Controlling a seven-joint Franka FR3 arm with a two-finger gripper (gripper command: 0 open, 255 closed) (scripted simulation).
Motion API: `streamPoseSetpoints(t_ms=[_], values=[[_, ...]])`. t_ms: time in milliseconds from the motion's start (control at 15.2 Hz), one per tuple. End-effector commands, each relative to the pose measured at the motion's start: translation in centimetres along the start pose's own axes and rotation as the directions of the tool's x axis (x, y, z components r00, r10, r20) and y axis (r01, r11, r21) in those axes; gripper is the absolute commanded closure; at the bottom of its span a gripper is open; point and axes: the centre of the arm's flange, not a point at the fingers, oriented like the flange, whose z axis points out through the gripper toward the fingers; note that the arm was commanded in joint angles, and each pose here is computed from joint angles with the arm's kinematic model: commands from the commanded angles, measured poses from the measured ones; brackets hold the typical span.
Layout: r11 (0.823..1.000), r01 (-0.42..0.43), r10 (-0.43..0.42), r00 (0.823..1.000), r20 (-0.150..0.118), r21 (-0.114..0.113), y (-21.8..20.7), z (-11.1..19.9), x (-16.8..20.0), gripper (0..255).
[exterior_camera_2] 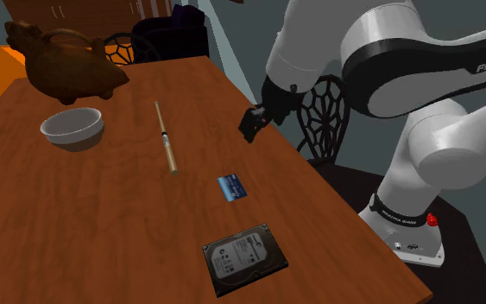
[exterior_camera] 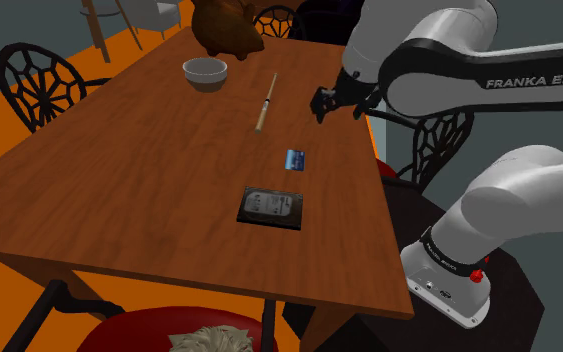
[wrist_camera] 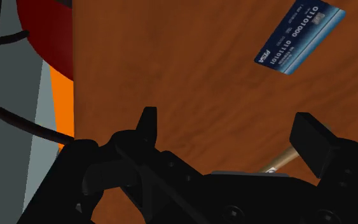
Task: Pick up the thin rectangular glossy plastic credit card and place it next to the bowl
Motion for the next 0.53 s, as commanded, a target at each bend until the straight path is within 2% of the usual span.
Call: streamPoseSetpoints(t_ms=[0, 198, 462], values=[[0.998, -0.067, 0.067, 0.997, -0.038, -0.014, -2.4, 2.2, -1.3, 0], [0.987, -0.160, 0.156, 0.983, -0.093, -0.036, -5.7, 5.1, -2.6, 0], [0.958, -0.282, 0.269, 0.948, -0.170, -0.057, -10.0, 9.1, -3.7, 0]])
